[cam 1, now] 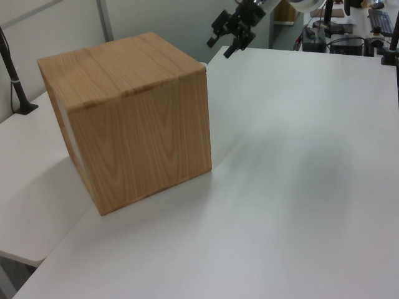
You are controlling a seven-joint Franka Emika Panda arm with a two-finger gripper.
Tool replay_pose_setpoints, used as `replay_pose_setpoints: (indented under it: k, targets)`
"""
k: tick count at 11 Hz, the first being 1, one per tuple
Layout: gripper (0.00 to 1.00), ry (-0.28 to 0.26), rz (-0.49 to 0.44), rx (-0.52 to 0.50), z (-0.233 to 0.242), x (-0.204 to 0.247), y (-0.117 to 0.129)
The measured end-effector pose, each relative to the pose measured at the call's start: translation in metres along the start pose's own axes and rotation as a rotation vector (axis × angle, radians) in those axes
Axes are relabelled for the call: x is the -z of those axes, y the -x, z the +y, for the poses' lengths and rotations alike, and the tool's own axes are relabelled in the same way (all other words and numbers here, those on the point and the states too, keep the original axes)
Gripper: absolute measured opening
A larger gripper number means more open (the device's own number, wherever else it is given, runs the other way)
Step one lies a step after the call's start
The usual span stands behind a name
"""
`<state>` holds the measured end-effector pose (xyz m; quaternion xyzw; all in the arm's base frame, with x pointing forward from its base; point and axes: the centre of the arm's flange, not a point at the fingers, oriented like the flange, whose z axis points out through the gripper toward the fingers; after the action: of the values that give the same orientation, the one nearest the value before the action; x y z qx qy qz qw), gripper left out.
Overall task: Open the drawer by sliding it
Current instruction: 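Move the open gripper down toward the black drawer handle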
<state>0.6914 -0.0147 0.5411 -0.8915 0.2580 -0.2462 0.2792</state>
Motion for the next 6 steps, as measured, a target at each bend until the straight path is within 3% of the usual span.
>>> replay_pose_setpoints:
  k: [2, 6]
  targets:
    - [0.56, -0.002, 0.006, -0.069, -0.005, -0.013, -0.007]
    - [0.56, -0.029, 0.07, -0.193, -0.013, -0.054, -0.005]
